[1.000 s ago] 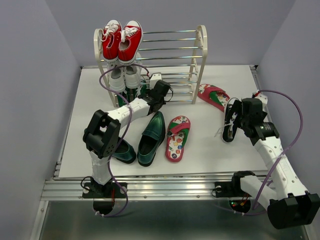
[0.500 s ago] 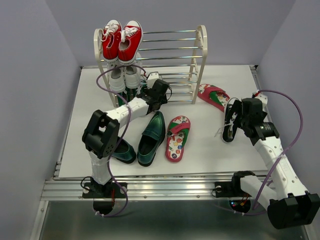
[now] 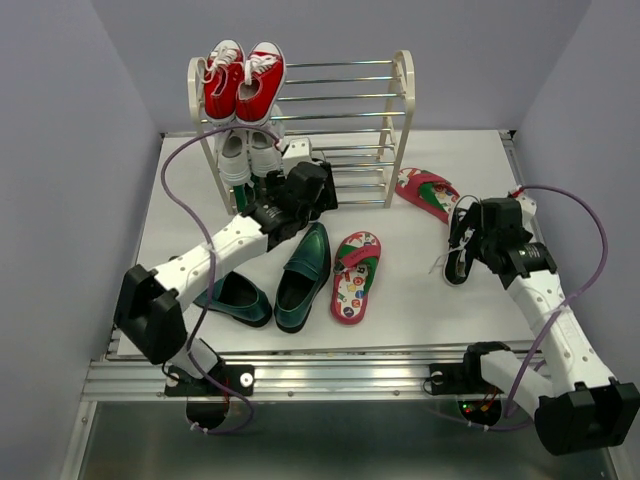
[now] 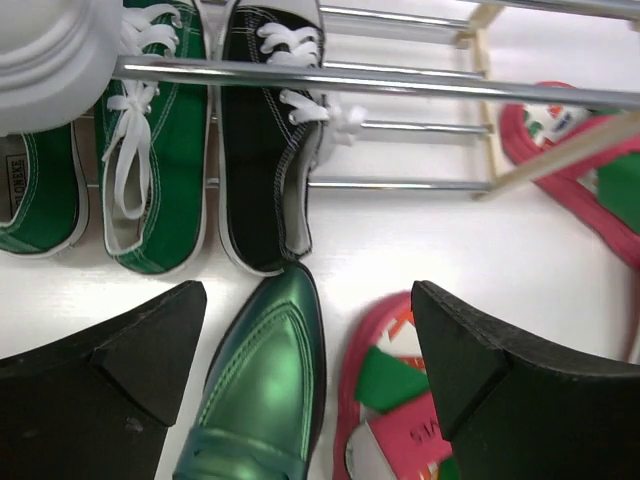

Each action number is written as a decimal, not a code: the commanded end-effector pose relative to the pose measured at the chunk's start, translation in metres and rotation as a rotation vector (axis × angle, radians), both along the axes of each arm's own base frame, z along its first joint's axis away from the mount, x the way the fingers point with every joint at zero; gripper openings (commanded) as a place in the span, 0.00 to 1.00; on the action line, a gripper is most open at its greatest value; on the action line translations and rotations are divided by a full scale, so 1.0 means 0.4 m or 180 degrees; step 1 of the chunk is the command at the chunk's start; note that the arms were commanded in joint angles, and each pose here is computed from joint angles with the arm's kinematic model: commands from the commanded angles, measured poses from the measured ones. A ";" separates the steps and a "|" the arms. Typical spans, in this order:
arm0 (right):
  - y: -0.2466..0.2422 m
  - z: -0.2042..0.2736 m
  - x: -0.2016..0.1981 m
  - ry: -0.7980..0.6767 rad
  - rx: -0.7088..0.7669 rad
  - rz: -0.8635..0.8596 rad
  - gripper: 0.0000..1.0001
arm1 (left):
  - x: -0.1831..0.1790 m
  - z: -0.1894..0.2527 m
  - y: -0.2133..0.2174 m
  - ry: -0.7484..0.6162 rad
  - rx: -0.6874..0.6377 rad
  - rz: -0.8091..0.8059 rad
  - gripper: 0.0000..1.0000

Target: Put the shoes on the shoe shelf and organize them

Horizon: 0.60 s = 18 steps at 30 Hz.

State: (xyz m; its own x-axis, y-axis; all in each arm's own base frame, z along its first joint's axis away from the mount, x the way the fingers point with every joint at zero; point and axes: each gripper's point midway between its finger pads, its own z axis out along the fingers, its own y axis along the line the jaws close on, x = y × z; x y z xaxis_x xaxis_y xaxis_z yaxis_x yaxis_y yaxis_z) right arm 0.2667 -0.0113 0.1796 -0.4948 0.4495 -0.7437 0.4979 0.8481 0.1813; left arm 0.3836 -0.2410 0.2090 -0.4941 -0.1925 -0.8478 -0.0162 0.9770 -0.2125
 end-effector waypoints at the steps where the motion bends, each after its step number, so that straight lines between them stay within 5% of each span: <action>1: -0.013 -0.064 -0.037 0.0384 0.0051 -0.0273 1.00 | -0.095 0.063 0.026 -0.0141 0.0053 -0.0135 0.96; 9: -0.001 -0.183 -0.074 0.0809 0.0163 -0.0378 1.00 | -0.226 0.047 0.090 -0.0076 -0.0227 -0.0234 0.97; 18: 0.017 -0.269 -0.048 0.0950 0.0226 -0.0311 0.97 | -0.257 0.062 0.121 -0.0113 -0.0235 -0.0259 0.99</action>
State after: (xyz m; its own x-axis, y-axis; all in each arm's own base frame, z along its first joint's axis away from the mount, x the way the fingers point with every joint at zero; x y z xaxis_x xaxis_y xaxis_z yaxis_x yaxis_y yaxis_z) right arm 0.2320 -0.0075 0.0756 -0.6726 0.5335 -0.5128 0.6092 0.7926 0.0257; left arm 0.2858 -0.1985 0.2293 -0.4921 -0.2095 -0.8449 0.0700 0.9580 -0.2783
